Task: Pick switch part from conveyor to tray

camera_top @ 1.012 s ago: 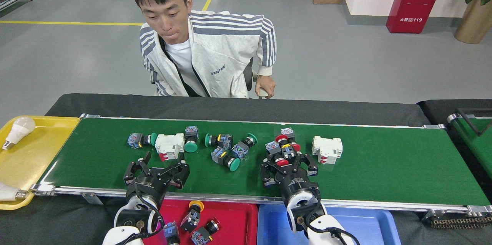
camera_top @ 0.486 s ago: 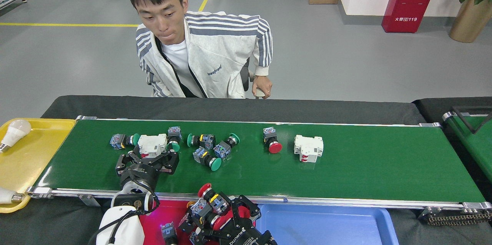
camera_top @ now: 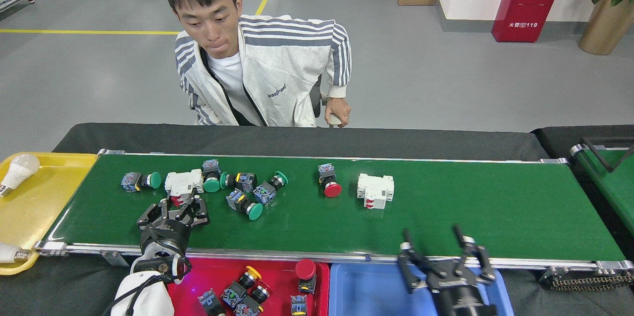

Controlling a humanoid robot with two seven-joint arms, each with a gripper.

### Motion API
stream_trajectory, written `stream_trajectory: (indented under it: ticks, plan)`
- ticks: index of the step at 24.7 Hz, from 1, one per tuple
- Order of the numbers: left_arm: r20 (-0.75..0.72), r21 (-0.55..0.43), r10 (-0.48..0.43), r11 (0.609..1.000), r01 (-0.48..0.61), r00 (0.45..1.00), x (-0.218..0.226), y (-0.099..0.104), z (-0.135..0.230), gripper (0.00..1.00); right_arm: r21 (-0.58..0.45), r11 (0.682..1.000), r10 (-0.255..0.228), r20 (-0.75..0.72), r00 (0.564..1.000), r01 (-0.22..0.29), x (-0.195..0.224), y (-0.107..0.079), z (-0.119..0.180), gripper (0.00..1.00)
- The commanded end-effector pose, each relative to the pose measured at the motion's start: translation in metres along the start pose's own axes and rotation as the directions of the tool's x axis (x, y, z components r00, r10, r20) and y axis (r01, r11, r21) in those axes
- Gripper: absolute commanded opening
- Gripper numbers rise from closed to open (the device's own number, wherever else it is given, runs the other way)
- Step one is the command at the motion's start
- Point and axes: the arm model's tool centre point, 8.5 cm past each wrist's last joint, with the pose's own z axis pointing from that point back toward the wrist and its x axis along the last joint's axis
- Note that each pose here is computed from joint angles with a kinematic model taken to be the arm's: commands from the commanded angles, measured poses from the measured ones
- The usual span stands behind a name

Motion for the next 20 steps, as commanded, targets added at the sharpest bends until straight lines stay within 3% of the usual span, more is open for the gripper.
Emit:
stream_trajectory:
  ticks: [1,6,10,14,20]
  plan:
    - [0.049,0.053,-0.002,0.999,-0.001,0.999,0.005,0.017,0.001,0.07,-0.076,0.997,0.003,-0.131,0.991,-0.013,-0.027,-0.009,0.004,0.99]
    - [0.205,0.181,-0.050,0.983,0.013,0.977,0.018,0.036,0.046,0.06,-0.014,0.999,0.034,-0.203,0.979,-0.038,-0.060,0.004,0.026,0.99]
    - [0.362,0.239,-0.107,0.971,0.019,0.926,0.049,0.034,0.098,0.06,0.027,0.999,0.042,-0.195,0.980,-0.037,-0.063,0.010,0.034,0.99]
    - [0.598,0.247,-0.157,0.969,0.005,0.786,0.137,0.025,0.140,0.06,0.091,0.996,0.023,-0.078,0.997,-0.016,-0.063,0.014,0.030,0.99]
    - [0.800,0.239,-0.204,0.971,0.012,0.564,0.242,0.014,0.194,0.08,0.115,0.993,-0.012,0.028,1.000,0.009,-0.063,0.013,0.028,0.99]
